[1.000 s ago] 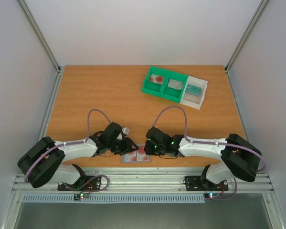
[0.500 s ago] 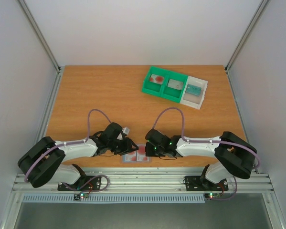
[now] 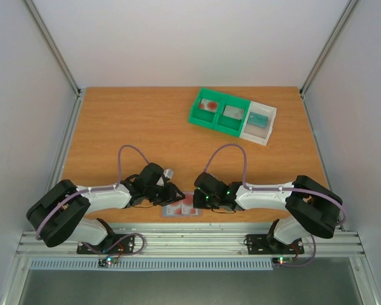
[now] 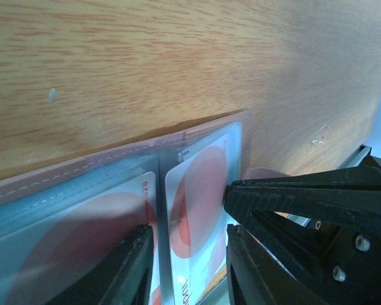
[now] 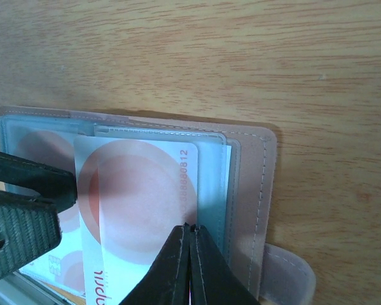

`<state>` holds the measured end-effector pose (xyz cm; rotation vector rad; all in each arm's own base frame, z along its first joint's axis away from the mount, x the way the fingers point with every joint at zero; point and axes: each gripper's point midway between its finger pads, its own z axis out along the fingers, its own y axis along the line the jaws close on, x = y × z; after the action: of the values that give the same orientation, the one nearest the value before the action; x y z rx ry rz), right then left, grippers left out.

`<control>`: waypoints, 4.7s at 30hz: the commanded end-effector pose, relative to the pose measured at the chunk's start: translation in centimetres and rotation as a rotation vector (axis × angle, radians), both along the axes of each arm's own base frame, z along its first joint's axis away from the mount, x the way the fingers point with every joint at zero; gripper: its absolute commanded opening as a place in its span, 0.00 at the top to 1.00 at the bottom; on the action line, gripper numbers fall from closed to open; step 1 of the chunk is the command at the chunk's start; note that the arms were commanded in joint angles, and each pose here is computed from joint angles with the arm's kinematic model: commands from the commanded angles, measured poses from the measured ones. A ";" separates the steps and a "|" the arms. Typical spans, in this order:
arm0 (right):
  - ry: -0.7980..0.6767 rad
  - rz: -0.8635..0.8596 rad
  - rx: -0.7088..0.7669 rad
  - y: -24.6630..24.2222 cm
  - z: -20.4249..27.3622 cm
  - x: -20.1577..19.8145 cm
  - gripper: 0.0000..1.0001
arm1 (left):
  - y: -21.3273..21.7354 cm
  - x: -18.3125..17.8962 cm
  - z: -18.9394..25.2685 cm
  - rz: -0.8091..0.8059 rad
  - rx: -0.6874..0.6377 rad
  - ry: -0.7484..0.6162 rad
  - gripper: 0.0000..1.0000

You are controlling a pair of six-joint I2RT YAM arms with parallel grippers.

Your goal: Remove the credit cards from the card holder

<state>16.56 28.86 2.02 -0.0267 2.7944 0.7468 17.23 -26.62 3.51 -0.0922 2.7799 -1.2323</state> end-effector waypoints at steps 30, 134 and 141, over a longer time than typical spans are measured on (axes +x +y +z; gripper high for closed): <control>0.027 -0.020 -0.059 -1.8 -1.6 -1.0 0.97 | 0.6 0.0 0.0 0.014 0.016 -0.029 1.00; -0.308 0.283 0.232 -2.9 22.8 1.2 0.99 | 3.0 -1.5 18.8 -0.179 -0.043 -0.523 0.01; -0.403 0.034 0.154 -5.4 23.0 7.2 0.99 | 6.5 0.6 17.9 -0.038 0.156 -0.579 0.01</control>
<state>19.33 25.02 23.99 -0.3943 2.4432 0.9624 16.10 -22.69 21.03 0.3597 2.3948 -1.0759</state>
